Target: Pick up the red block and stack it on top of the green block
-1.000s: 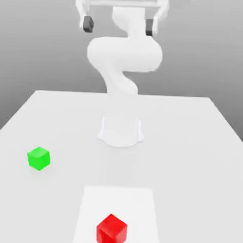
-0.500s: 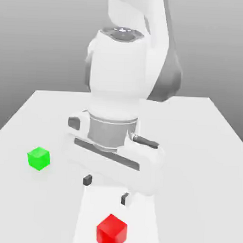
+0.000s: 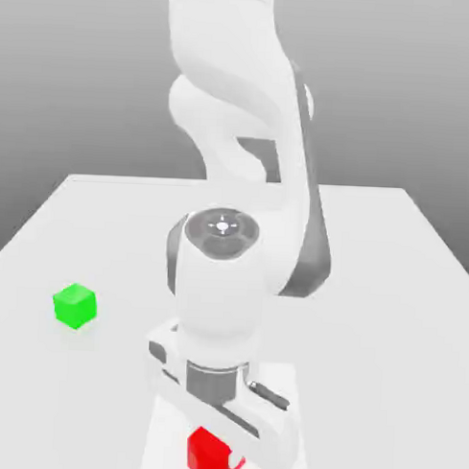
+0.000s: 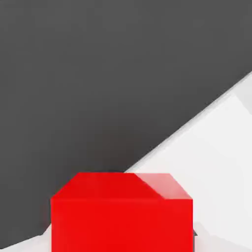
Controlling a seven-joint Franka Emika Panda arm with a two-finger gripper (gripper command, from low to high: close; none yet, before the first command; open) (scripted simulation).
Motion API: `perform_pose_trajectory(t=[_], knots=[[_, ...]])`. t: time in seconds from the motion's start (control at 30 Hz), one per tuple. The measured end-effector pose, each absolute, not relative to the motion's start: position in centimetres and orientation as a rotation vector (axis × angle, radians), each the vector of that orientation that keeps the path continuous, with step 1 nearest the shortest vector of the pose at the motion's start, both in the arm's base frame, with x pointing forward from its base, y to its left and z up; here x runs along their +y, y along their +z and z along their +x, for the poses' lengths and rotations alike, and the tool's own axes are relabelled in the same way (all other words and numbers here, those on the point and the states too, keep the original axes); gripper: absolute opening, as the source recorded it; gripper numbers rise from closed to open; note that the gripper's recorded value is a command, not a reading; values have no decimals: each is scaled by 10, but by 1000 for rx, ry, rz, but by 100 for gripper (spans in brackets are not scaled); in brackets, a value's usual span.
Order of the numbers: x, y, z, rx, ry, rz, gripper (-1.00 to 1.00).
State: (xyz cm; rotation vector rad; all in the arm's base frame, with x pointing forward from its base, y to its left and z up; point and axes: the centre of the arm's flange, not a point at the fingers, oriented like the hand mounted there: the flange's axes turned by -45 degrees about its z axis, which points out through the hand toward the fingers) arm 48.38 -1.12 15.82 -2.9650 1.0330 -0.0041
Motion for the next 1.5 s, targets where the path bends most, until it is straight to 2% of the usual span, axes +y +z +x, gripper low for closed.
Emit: perform_pose_trajectory(t=[0.13,0.37,0.67,0.97,1.13,1.4,1.43,1.5], knots=[[-14,204,482,1056,-3,-2960,-100],[-105,220,437,1767,-15,-2655,-100],[-211,236,346,2602,-37,-1878,-100],[-257,246,251,3045,-34,-916,-100],[-269,246,199,3129,-8,-339,-100],[-271,186,191,3130,-2,-236,-100],[-270,182,191,3131,-2,-239,100],[-268,182,193,3130,-2,-252,100]])
